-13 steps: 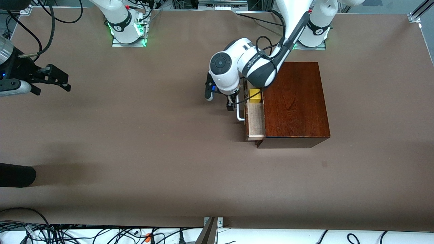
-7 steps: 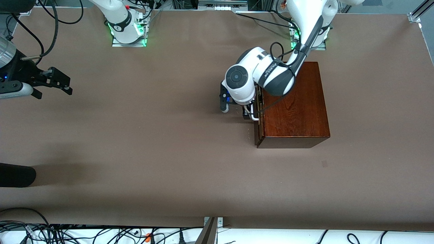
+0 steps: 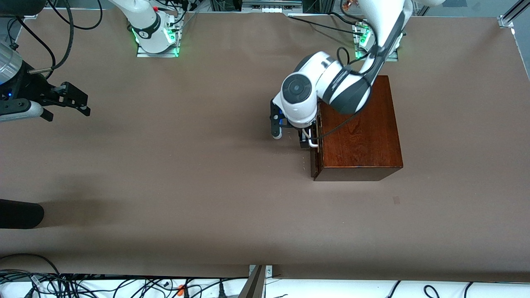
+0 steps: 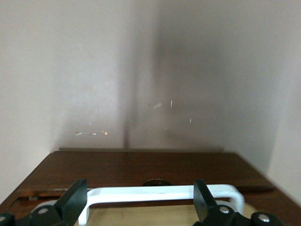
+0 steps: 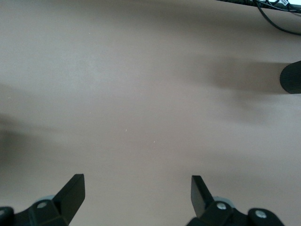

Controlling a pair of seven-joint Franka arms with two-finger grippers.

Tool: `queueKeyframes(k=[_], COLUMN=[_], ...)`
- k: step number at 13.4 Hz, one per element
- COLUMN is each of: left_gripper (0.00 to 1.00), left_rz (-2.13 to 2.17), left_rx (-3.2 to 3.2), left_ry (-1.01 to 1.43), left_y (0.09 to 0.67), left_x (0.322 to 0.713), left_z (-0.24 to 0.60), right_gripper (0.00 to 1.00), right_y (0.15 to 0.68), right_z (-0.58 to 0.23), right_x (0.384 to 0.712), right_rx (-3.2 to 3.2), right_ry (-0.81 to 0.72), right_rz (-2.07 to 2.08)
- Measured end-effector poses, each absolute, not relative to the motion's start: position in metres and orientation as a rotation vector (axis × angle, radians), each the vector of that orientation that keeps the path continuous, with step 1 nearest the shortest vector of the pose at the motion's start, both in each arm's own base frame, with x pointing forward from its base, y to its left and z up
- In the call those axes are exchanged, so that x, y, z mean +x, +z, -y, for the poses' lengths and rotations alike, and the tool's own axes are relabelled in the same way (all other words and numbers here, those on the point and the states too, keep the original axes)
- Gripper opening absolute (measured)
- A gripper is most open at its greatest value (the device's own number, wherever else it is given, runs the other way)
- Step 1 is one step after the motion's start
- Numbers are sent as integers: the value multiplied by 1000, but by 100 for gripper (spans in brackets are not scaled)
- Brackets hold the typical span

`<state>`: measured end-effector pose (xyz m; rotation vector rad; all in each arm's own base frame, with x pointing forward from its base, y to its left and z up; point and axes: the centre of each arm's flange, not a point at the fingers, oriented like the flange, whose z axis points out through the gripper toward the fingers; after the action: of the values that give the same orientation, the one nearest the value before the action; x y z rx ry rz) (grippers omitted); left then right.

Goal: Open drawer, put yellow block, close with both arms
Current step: 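Press the drawer fully shut with the left gripper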

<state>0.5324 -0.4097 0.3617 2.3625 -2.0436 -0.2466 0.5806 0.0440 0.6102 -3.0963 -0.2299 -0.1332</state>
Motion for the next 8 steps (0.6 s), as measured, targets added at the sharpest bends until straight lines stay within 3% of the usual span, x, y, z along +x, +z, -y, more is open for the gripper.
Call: queueKeyframes(k=[4,8], left_gripper=[100,100], left_rz=[1528,1125], left_rx=[2715,2906], left_ry=[-196,-223], left_y=[462,527], left_x=[528,577], left_z=[383,270], right_gripper=[100,100], right_y=[609,608], right_z=[-48,-51], right_x=[581,581], right_rx=[-3095,-3095], right_ry=[-129,-127], right_rz=[241,249])
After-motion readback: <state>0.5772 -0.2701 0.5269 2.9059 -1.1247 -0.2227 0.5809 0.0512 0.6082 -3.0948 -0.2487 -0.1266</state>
